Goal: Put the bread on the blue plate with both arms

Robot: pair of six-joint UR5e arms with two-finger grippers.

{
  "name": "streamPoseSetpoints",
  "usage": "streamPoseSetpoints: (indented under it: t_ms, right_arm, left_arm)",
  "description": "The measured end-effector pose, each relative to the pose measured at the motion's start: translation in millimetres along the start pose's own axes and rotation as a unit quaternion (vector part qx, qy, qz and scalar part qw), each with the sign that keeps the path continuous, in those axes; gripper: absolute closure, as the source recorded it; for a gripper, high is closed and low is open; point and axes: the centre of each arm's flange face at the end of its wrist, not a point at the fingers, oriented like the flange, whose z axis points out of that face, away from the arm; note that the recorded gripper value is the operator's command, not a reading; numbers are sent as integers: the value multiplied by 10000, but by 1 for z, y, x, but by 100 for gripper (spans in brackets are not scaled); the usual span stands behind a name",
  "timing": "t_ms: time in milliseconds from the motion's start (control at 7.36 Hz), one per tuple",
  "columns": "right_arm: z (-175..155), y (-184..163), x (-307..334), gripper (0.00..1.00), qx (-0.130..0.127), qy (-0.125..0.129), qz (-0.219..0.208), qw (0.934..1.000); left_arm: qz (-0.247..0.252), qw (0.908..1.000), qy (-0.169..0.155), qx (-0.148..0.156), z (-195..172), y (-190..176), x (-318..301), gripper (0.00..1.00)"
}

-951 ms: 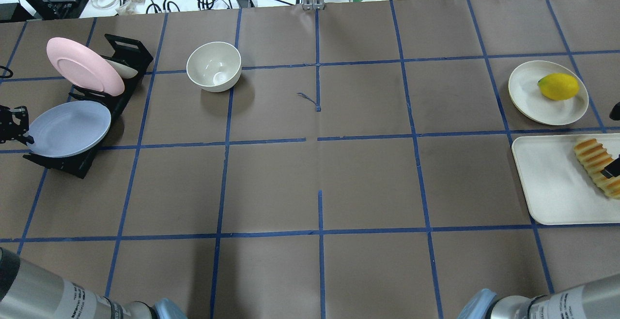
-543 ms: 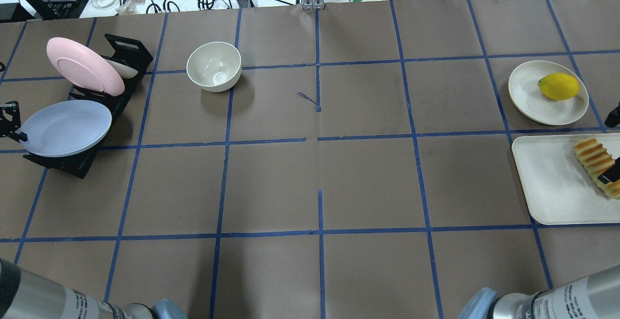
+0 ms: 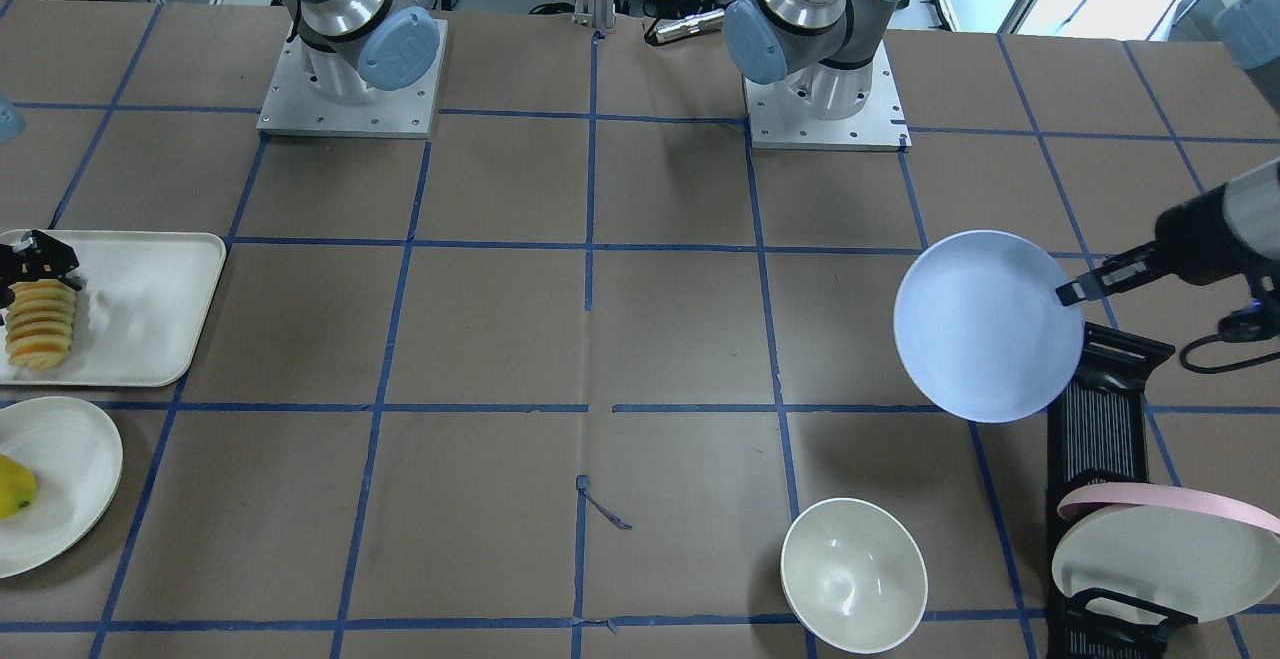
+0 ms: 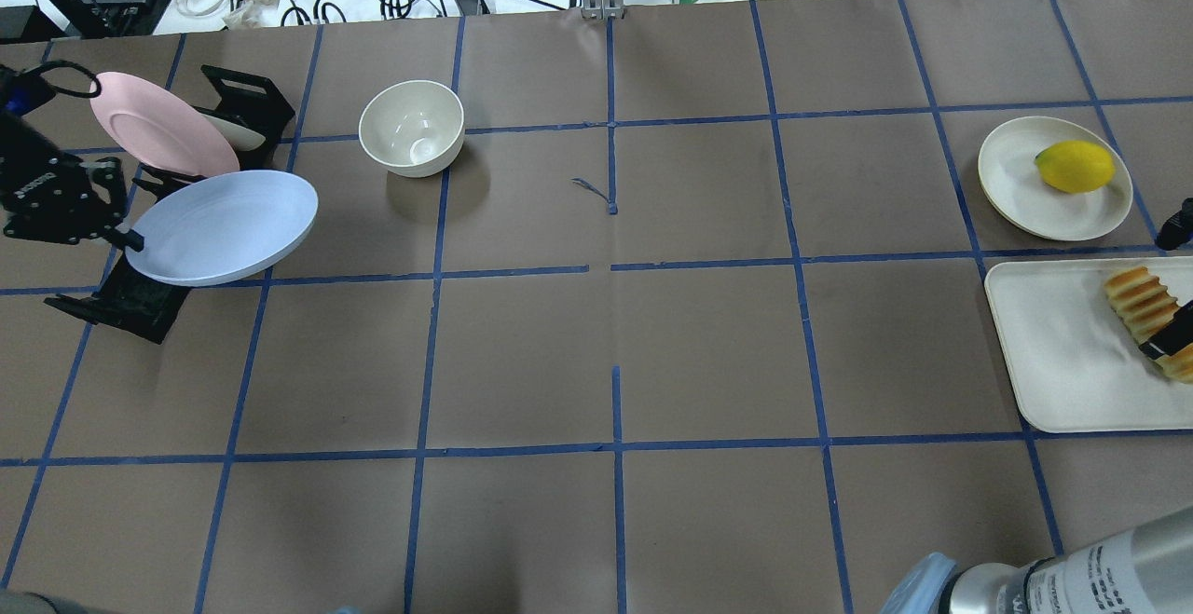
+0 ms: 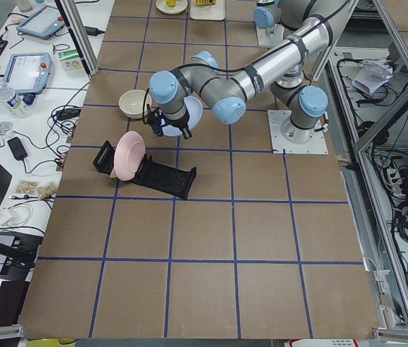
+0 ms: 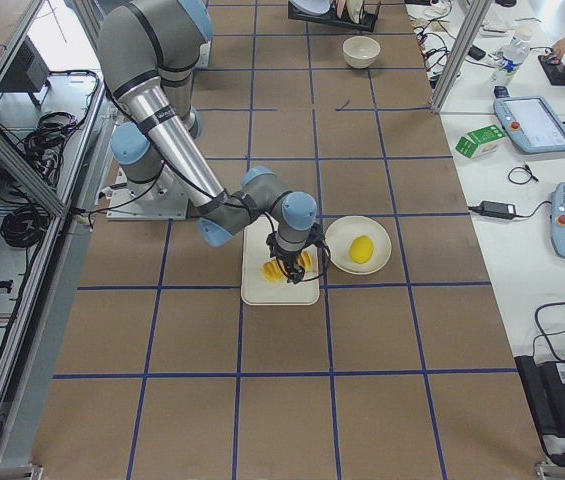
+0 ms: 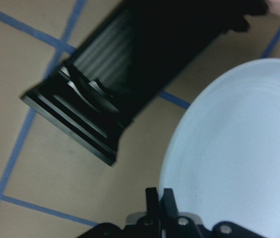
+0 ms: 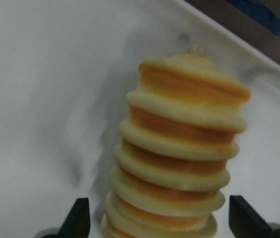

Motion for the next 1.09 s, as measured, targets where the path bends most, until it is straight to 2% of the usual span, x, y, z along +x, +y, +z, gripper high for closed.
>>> streamPoseSetpoints:
  t_ms: [136,407,679,951,1086]
  right_arm:
    - [-1,0,0,100,-10,1,98,10000]
    - [-3,1,-1,100,-58,24,477,9988]
    - [-13,-2,-1,100,-43,115,779,9969]
    - [-41,-8,-10,100,18,271,1061,9940]
    - [-61,-15,-22,100,41,319,1175,9926]
  left_arm:
    - [-41,9999,97,17,18,15,53,100]
    - [-410,9983,315,272,88,47,156,100]
    - [-896,9920,533,713,161,84,226,100]
    - [-902,9881,712,1024,212,121,283,100]
    - [-844,9888,657,1039,233,136,298,60]
